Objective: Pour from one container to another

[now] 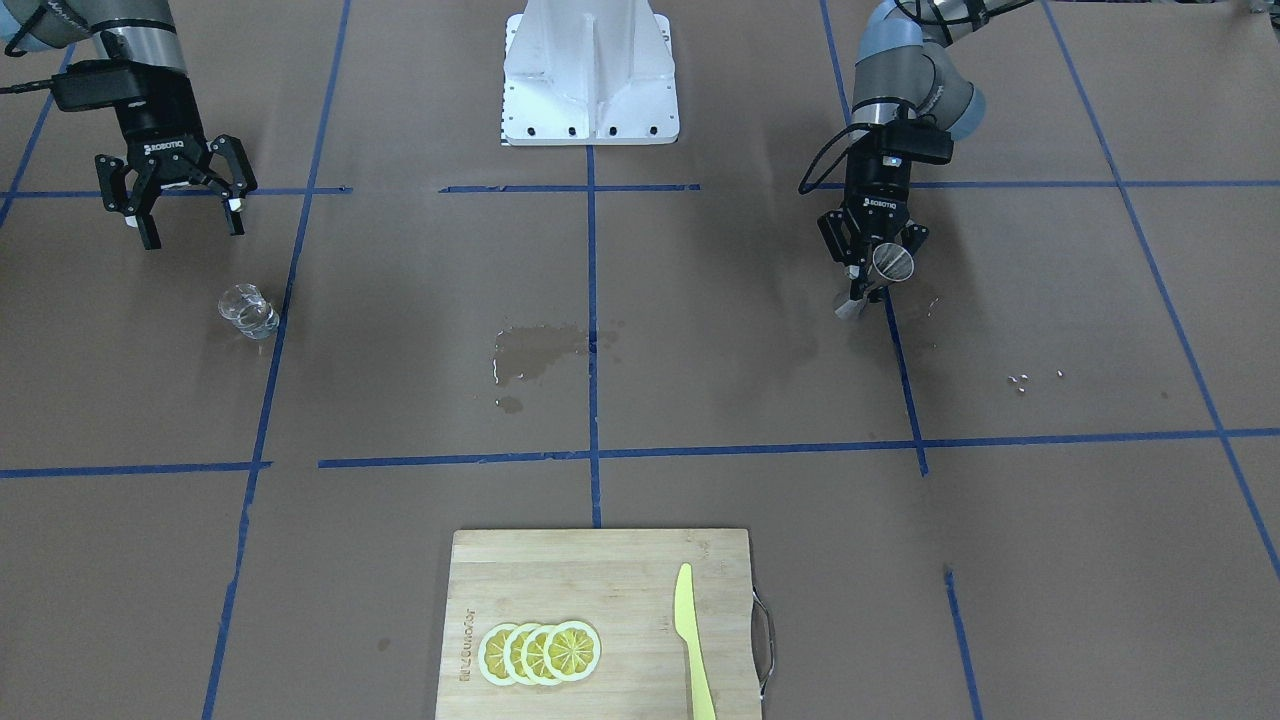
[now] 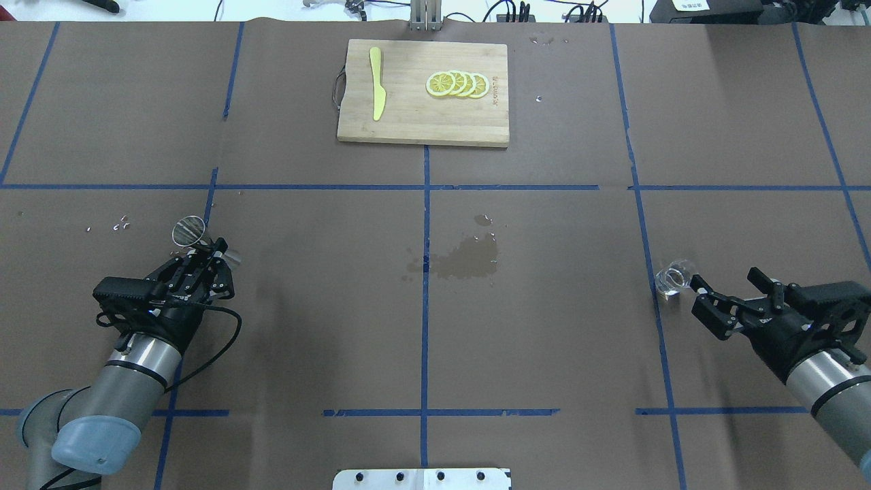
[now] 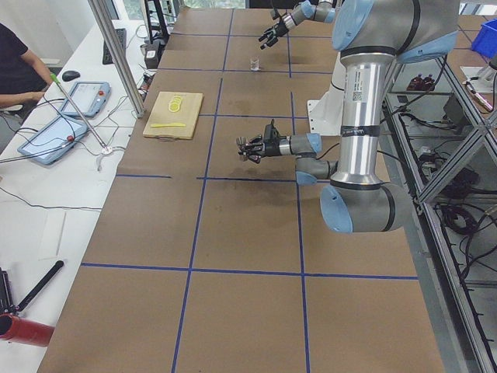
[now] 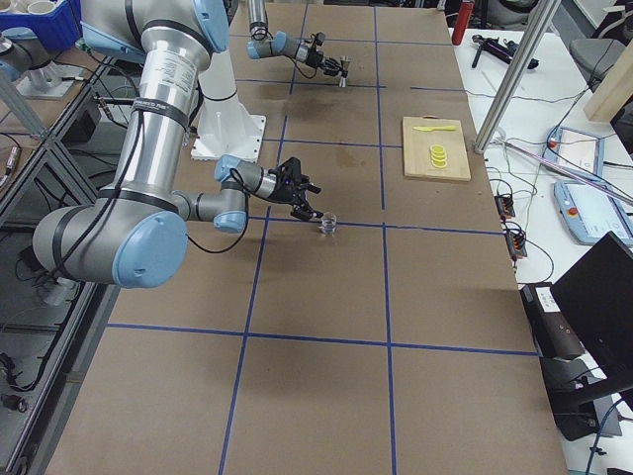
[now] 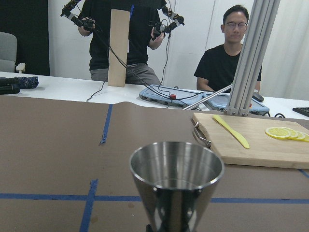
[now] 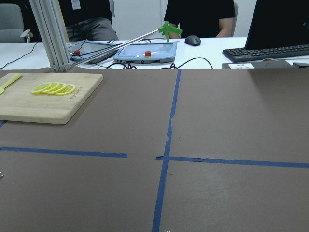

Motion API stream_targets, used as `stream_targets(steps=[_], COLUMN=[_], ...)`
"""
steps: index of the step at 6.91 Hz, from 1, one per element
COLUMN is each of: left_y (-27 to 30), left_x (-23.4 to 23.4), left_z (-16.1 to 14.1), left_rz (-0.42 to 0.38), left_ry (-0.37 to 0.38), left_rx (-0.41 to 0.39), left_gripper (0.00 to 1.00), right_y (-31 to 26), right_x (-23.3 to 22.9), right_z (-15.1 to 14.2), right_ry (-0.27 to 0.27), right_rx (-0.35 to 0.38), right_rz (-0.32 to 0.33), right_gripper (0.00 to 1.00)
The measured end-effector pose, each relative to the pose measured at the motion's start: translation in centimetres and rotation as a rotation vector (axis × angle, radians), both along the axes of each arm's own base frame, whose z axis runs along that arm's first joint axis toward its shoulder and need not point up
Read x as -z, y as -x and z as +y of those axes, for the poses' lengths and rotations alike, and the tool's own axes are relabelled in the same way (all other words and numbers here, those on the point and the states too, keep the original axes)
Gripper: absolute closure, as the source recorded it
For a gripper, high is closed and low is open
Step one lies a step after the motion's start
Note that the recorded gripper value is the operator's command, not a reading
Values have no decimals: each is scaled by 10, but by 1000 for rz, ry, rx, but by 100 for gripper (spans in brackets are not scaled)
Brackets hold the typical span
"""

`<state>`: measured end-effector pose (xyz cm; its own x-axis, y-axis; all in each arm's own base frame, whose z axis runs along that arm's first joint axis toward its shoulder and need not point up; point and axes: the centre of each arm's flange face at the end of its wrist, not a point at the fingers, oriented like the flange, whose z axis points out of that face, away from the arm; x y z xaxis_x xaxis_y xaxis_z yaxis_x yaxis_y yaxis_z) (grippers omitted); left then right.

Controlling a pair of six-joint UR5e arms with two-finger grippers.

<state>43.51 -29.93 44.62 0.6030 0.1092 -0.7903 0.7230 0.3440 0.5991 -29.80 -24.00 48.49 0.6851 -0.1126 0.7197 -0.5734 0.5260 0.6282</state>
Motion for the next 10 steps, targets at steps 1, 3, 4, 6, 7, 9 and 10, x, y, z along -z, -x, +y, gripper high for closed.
stream_targets(steps=[1,3,4,6,7,9,10], left_y=[0,0,-1,-1,-1,-1,-1], left_x=[1,2,3,4,5,5,5], left_z=[0,-1,-1,-1,-1,-1,-1], left_rz=[0,3,5,8,9,11,12], left_ry=[-1,-2,-3,-3,-3,-4,-4], left_rx=[1,4,4,4,4,5,5], left_gripper=[100,100,100,100,100,100,100], right_y=[15,42,51,61,70,81,85], right_x=[-8,-37,-49,-66,-71,-72,-73], right_z=[14,23,23,24,24,25,25], right_ry=[-40,-99,-114,-116,-112,-107,-101], right_rx=[-59,-134,-150,-160,-160,-157,-149], right_rz=[22,65,82,92,90,82,82], right_gripper=[2,1,1,1,1,1,1])
